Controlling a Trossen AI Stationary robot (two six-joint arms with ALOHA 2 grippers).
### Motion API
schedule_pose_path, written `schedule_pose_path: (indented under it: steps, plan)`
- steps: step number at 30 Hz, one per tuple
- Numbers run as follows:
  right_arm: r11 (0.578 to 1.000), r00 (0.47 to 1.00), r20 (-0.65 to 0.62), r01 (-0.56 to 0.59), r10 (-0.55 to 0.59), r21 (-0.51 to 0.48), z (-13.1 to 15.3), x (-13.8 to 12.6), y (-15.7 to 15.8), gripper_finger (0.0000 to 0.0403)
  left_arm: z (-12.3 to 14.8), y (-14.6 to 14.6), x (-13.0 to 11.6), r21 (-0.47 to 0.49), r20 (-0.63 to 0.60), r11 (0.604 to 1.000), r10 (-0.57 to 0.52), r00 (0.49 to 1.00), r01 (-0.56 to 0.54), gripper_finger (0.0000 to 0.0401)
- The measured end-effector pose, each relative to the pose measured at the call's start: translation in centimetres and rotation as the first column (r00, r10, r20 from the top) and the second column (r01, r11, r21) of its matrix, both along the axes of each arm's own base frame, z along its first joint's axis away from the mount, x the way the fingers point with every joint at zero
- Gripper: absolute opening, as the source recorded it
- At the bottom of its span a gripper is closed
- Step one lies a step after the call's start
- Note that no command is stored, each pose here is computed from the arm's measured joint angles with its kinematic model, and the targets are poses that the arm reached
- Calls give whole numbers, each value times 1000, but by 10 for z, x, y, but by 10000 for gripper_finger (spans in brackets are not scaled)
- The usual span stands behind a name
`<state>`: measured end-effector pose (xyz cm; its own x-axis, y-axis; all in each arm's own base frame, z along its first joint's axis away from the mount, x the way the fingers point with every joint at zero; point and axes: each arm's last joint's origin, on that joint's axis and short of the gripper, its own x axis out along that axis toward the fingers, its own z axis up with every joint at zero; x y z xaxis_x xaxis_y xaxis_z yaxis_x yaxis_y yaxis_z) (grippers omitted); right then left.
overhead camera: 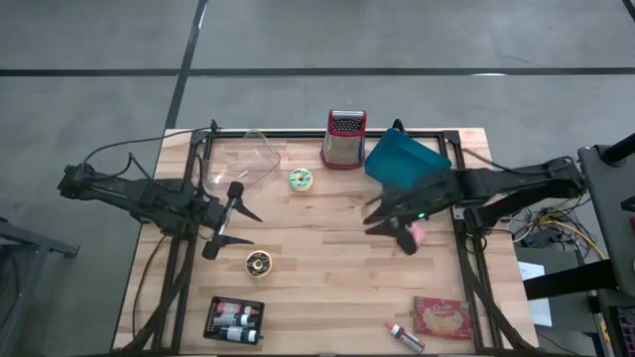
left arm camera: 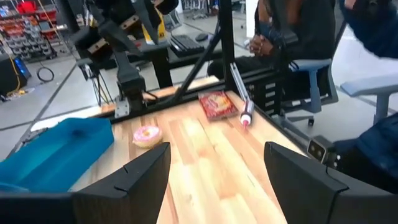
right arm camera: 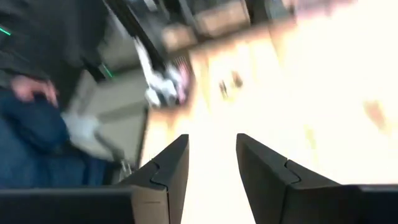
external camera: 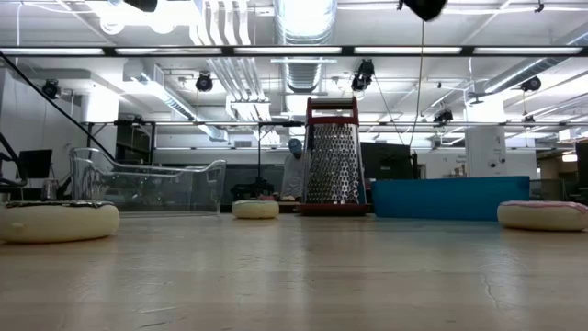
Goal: Pick & Place Food Item
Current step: Put the pink food coloring bottle into the black bin
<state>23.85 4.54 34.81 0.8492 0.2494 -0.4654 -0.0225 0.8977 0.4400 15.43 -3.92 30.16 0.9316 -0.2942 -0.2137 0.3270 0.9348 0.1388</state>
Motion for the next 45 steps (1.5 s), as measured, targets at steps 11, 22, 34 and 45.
schedule_pose_path:
  steps: [11, 22, 34, 45]
  plan:
    - [1000, 909, -416, -9, 13, 12, -26, 64, 49, 125, -16, 1, 5, 80, 92, 995, 44, 995, -52, 264]
    - [999, 884, -467, -11, 28, 40, -20, 63, 108, 128, -15, 1, 5, 77, 124, 995, 45, 991, -55, 264]
    - [992, 891, -441, 127, -104, 22, -8, 18, 150, 121, -18, 1, 5, 82, 110, 995, 45, 993, -54, 264]
    - [936, 723, -630, 350, -285, -22, -34, 7, 158, 129, -18, 1, 5, 82, 110, 995, 45, 993, -54, 264]
